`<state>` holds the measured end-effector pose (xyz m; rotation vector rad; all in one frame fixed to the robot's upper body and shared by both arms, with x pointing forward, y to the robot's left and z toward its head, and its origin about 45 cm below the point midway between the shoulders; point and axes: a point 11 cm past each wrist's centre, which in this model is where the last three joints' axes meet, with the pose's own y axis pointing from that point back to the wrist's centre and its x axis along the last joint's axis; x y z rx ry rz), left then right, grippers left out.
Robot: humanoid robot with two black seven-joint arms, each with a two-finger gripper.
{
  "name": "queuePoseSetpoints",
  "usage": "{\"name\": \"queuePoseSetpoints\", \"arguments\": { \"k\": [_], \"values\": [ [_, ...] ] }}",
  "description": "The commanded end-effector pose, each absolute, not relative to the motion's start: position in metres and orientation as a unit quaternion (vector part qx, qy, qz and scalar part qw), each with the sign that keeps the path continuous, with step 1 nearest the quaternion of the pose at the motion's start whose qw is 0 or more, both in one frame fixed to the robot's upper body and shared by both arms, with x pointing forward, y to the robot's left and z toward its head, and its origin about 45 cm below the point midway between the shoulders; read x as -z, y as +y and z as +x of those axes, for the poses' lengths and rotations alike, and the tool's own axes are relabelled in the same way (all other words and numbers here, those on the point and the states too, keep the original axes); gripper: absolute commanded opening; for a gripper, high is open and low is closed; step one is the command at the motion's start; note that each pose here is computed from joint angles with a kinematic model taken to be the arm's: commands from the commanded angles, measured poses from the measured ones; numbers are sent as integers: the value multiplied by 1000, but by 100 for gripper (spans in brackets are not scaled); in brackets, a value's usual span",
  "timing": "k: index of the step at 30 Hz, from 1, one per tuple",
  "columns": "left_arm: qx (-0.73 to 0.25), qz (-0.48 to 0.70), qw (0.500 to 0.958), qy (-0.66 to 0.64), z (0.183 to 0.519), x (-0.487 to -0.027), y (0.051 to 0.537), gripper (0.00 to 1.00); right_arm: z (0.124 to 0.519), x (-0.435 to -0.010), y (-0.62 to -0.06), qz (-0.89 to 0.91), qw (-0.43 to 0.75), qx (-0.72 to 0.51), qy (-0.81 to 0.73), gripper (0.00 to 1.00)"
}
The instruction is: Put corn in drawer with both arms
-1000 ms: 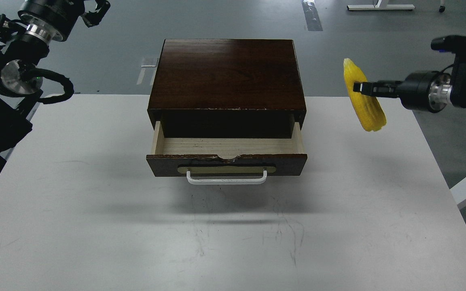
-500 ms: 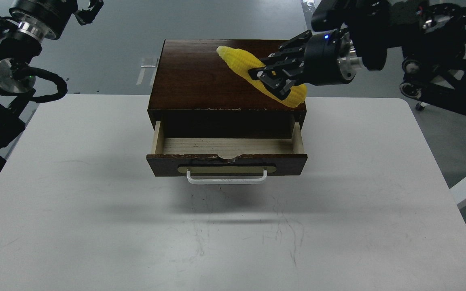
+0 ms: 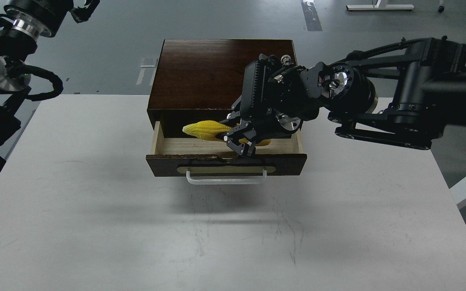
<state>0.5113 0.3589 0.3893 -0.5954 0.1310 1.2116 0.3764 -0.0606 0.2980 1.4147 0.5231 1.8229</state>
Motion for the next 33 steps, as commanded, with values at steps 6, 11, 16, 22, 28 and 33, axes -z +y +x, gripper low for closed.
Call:
{"name": "queuePoseSetpoints", "arguments": {
  "k": [6,11,16,22,28,33],
  "values": [
    [-566,-274,776,54,510,-394,368,98,376,-296,-60,555,378,-712,205,79],
    [-567,-274,775,51,509,-396,370,98,378,-306,-56,563,372,-713,190,90],
    [-573,-273,772,46,507,-399,378,98,386,-353,-35,596,332,-722,117,97],
    [-574,-274,771,43,507,-401,381,98,407,-428,-23,711,250,-656,-35,100],
    [-576,-277,768,47,507,-399,382,98,436,-441,-58,841,180,-480,-174,100],
    [-577,-275,767,52,507,-393,381,98,478,-455,-126,881,71,-315,-346,100]
  ]
}}
